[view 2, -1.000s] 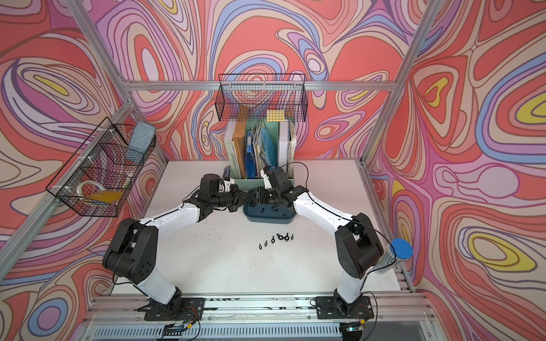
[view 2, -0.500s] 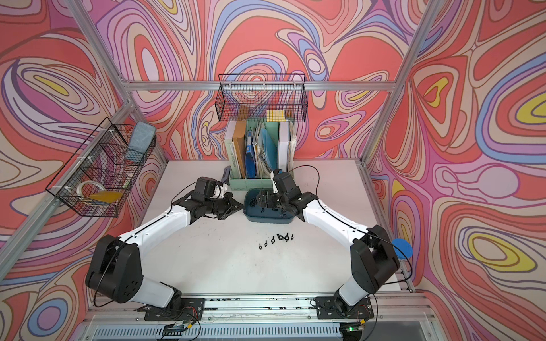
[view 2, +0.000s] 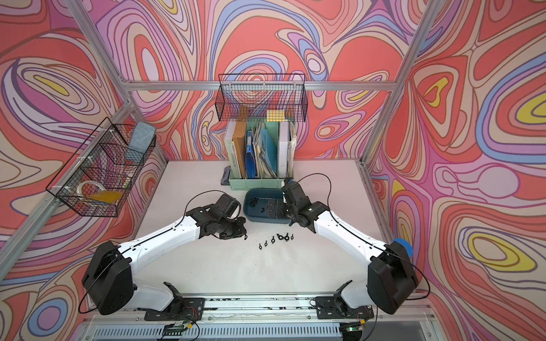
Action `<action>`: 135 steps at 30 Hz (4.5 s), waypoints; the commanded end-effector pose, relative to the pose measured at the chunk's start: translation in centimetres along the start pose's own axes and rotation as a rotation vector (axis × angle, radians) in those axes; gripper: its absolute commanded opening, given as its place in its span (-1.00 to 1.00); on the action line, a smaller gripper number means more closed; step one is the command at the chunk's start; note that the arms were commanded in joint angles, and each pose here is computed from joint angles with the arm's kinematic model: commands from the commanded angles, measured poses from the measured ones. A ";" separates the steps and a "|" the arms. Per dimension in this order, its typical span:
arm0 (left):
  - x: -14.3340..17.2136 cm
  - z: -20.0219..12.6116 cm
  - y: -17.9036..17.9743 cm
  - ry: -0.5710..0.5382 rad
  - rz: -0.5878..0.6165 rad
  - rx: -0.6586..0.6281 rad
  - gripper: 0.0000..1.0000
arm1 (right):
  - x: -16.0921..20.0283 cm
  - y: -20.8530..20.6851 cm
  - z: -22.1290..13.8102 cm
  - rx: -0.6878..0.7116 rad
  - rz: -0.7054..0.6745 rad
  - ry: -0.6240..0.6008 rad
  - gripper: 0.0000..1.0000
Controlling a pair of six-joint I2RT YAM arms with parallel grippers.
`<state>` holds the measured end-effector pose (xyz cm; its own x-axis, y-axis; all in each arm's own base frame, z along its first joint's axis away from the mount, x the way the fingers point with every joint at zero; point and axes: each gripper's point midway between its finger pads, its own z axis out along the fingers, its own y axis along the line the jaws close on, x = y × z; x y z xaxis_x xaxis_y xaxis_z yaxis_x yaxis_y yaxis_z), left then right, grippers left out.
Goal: Take out the wing nut from the storage box
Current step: Place the wing nut at the center of the board, then adjust the storage box at the center of the board.
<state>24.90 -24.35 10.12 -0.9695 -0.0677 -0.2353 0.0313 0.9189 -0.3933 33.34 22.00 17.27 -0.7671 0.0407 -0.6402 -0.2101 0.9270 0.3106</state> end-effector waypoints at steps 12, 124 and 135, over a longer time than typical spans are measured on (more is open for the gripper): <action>1.5 5.4 -0.3 0.095 0.096 -0.176 -1.00 | 1.8 -2.9 -2.2 0.113 0.016 0.003 0.96; -12.7 -7.0 5.0 -0.218 -0.132 0.036 0.98 | 3.9 -6.3 7.3 0.067 0.282 0.835 -1.00; -11.8 -5.9 5.6 -0.117 -0.190 0.067 0.98 | 3.5 -8.1 7.4 0.149 0.273 0.814 -1.00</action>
<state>35.82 -15.75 16.72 -0.9026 -0.2953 -0.3132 -0.1161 0.8676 -0.4835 35.90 17.66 6.84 -0.9817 0.0385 0.1867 0.0850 0.9651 0.2478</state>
